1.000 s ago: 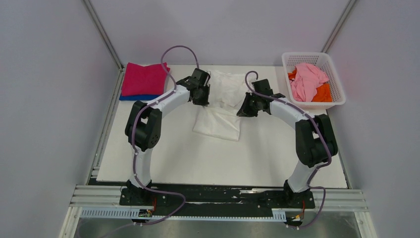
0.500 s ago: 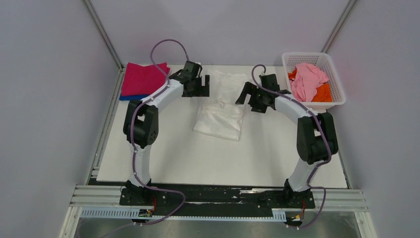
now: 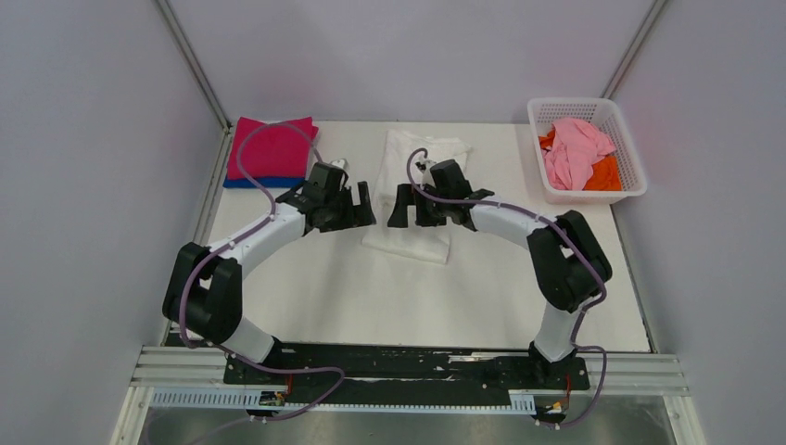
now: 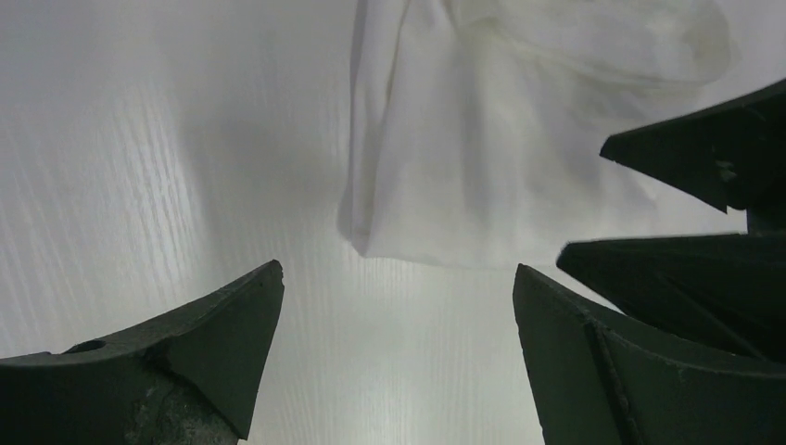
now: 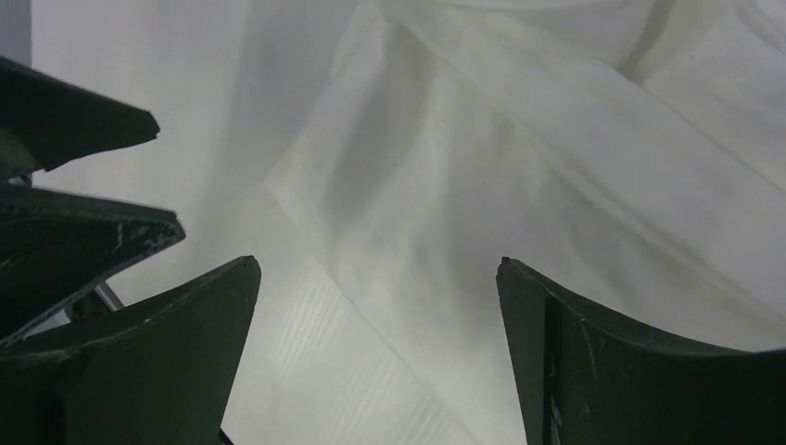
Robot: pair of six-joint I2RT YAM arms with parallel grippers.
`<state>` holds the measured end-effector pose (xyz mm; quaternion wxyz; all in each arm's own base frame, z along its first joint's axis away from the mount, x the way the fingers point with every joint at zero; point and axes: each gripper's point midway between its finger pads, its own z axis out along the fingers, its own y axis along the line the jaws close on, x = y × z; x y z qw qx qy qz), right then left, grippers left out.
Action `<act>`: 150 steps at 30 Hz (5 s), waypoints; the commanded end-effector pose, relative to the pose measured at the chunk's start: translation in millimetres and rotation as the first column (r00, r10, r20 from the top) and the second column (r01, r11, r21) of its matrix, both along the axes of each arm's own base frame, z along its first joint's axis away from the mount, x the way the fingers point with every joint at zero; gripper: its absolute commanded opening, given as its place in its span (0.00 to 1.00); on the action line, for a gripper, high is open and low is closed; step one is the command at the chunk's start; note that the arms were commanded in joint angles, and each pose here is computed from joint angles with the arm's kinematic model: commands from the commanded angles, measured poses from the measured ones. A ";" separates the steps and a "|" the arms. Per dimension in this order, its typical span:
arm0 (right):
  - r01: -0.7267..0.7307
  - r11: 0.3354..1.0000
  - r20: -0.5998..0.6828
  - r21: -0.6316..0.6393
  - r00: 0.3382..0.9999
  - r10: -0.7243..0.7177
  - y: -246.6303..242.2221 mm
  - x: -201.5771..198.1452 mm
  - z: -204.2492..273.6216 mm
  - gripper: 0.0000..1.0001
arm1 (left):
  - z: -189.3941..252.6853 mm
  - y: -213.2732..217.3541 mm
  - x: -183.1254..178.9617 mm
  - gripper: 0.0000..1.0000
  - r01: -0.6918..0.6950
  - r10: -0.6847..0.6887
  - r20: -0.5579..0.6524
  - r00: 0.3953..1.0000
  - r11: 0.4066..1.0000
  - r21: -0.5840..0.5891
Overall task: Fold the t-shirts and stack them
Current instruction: Fold the folded rectangular tshirt in 1/3 of the way, then grab one side of the 2/3 rectangular tshirt with both arms, then fold the long partially folded tshirt into a neat square
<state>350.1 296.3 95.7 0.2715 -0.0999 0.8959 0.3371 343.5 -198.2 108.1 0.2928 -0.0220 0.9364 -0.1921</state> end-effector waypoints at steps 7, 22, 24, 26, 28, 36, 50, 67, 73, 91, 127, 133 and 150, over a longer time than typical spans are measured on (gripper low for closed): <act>0.069 0.994 0.177 -0.089 0.983 -0.053 22.2 66.7 -26.4 1.00 | -12.8 24.4 -32.0 1.00 -0.104 0.104 0.003 0.995 0.995 -0.003; 0.245 0.967 0.354 -0.075 0.913 -0.203 -11.3 162.7 -17.3 1.00 | -34.6 25.9 -36.5 1.00 -0.115 0.115 -0.046 0.992 0.993 0.016; 0.249 0.966 0.370 -0.069 0.905 -0.207 -12.2 168.6 -7.8 1.00 | -36.8 23.1 -34.6 1.00 -0.113 0.113 -0.052 0.992 0.994 0.008; 0.245 0.967 0.393 -0.063 0.897 -0.202 -12.4 169.2 7.4 1.00 | -38.9 19.1 -32.3 1.00 -0.107 0.107 -0.061 0.992 0.994 -0.002; 0.241 0.969 0.417 -0.046 0.886 -0.201 -14.5 165.5 31.7 1.00 | -41.6 15.6 -29.3 1.00 -0.105 0.104 -0.069 0.992 0.994 -0.010; 0.419 0.908 0.436 0.014 0.815 -0.383 -69.3 109.1 95.2 1.00 | -64.7 0.0 -16.8 0.85 -0.078 0.074 -0.121 0.990 0.997 -0.028; 0.500 0.866 0.048 0.024 0.864 -0.501 -115.4 -24.2 22.8 0.98 | -100.5 -27.4 -31.2 0.36 0.007 -0.023 -0.219 0.975 0.997 -0.072; 0.393 0.919 -0.248 0.028 0.894 -0.374 -85.8 -68.1 -55.7 0.51 | -122.8 -7.0 -58.8 0.00 -0.035 0.039 -0.290 0.956 0.999 0.018; 0.394 0.919 -0.285 -0.017 0.879 -0.383 -89.9 -75.7 -79.8 0.20 | -120.4 -4.5 -61.0 0.00 -0.041 0.045 -0.277 0.960 0.999 0.020; 0.081 0.983 -0.126 0.163 0.990 -0.061 -87.8 -178.6 37.8 0.00 | -3.0 3.9 -148.2 0.00 0.116 -0.121 -0.055 0.991 0.989 -0.092; 0.394 0.902 0.047 0.178 0.912 -0.408 -135.1 70.1 87.4 0.00 | 53.7 0.0 115.2 0.00 -0.110 0.102 0.211 0.972 0.994 0.024; 0.435 0.888 0.002 0.147 0.898 -0.440 -144.2 91.0 61.4 0.00 | 15.2 -15.3 135.5 0.00 -0.066 0.062 0.116 0.991 0.997 0.027; 0.360 0.900 -0.036 0.246 0.931 -0.362 -132.4 108.3 64.5 1.00 | 48.6 -47.7 143.7 1.00 0.069 -0.043 0.150 0.988 0.983 -0.172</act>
